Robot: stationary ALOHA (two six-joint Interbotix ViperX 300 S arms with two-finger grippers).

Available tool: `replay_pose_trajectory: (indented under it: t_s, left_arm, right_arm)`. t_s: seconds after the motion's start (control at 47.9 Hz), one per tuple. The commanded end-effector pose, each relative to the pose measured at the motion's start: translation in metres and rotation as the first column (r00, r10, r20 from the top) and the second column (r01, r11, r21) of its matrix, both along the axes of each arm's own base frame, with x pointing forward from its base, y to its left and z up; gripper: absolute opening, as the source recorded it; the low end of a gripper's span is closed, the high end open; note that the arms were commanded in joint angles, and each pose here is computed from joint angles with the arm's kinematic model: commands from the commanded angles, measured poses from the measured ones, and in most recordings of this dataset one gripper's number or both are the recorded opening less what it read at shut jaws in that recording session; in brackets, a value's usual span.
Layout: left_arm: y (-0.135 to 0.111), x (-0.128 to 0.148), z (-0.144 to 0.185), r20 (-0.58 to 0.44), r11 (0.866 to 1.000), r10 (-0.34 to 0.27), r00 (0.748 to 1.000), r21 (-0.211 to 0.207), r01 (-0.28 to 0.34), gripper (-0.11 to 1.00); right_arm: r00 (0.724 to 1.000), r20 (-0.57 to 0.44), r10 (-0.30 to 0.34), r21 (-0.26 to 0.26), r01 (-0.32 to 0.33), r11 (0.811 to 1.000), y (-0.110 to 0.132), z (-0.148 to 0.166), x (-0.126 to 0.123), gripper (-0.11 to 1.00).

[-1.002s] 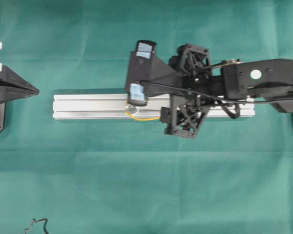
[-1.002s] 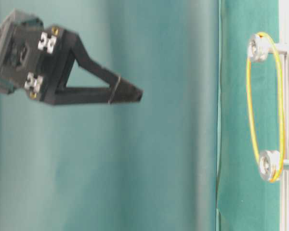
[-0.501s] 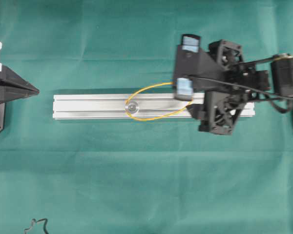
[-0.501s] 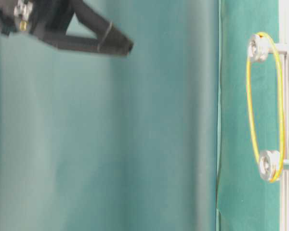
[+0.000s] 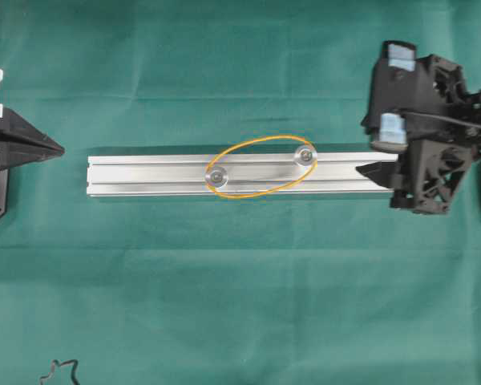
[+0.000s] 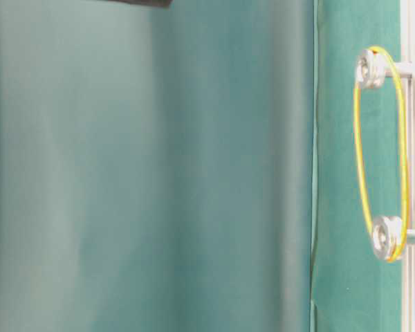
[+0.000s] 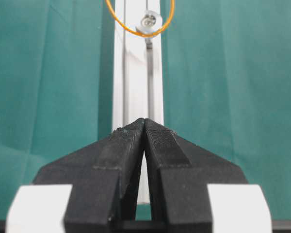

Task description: Hook the rubber onto the shaft.

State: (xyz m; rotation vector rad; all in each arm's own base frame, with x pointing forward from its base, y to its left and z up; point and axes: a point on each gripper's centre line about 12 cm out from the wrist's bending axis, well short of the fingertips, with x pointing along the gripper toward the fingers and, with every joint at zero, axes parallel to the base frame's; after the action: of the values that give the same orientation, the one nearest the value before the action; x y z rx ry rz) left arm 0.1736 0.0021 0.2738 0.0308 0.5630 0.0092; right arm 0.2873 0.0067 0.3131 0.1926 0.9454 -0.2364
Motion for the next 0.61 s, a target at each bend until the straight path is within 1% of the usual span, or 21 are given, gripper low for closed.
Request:
replay_pose_trajectory:
  t_s: [0.0, 0.125, 0.584]
  left_arm:
    - [0.0005, 0.0028, 0.0127, 0.034, 1.000, 0.001, 0.999, 0.003, -0.001, 0.00]
    - [0.0006, 0.0028, 0.0127, 0.034, 1.000, 0.001, 0.999, 0.005, -0.002, 0.00]
    - [0.0006, 0.0028, 0.0127, 0.034, 1.000, 0.001, 0.999, 0.005, -0.002, 0.00]
  right_arm:
    - [0.999, 0.033, -0.001, 0.004, 0.001, 1.000, -0.0003, 0.0069, -0.0075, 0.76]
    - [0.999, 0.037, 0.000, 0.006, 0.000, 1.000, -0.0009, 0.0032, -0.0124, 0.76]
    - [0.999, 0.051, 0.008, 0.008, -0.009, 1.000, 0.0001, -0.0015, -0.0116, 0.76]
